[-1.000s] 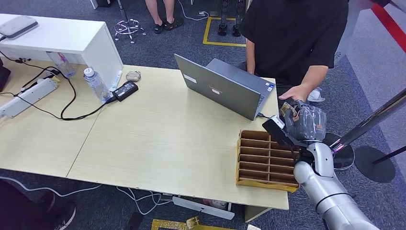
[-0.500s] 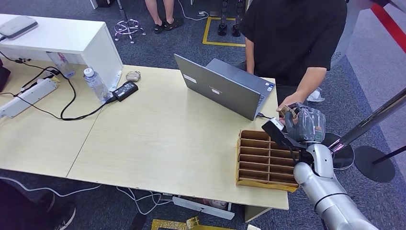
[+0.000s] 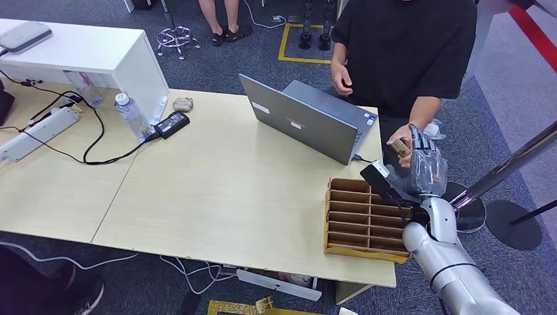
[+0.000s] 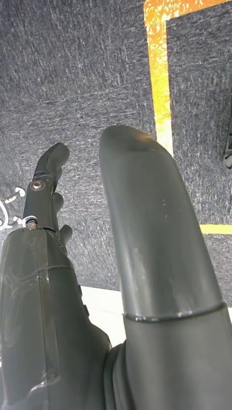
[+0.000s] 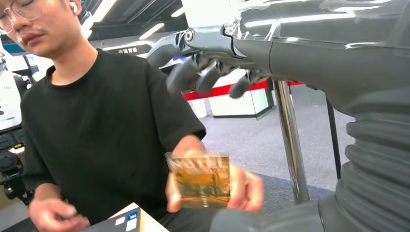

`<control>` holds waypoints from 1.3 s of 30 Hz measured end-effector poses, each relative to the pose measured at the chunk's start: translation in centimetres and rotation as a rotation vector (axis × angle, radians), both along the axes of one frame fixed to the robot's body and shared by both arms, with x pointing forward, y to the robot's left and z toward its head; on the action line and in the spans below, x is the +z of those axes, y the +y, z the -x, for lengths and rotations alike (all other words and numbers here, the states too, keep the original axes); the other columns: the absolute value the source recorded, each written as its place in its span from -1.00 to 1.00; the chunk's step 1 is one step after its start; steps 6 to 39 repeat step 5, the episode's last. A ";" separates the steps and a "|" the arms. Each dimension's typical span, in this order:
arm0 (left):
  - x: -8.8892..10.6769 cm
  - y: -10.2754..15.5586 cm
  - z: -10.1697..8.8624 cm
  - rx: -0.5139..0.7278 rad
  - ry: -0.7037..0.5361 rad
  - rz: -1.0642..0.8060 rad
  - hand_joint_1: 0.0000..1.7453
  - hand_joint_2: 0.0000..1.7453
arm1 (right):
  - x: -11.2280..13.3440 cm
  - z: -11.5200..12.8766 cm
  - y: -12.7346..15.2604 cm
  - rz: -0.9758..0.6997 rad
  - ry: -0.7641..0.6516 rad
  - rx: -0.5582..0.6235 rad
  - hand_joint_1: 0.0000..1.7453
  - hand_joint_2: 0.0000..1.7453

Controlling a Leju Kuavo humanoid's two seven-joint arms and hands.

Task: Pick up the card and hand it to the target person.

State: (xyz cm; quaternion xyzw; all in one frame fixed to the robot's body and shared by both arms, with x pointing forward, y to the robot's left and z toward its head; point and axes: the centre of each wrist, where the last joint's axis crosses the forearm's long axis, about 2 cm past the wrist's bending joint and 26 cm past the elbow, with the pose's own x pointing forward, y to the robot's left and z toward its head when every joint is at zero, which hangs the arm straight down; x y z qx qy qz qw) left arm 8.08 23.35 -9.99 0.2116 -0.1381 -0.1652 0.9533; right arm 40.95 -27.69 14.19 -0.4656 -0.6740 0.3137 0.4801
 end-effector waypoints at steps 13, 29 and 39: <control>0.0 -0.2 0.0 -0.021 0.027 -0.005 -1.00 -1.00 | 1.1 1.0 -0.4 -0.080 -0.123 -0.014 -1.00 1.00; 0.0 -0.2 0.0 -0.021 0.027 -0.005 -1.00 -1.00 | 1.1 1.0 -0.4 -0.080 -0.123 -0.014 -1.00 1.00; 0.0 -0.2 0.0 -0.021 0.027 -0.005 -1.00 -1.00 | 1.1 1.0 -0.4 -0.080 -0.123 -0.014 -1.00 1.00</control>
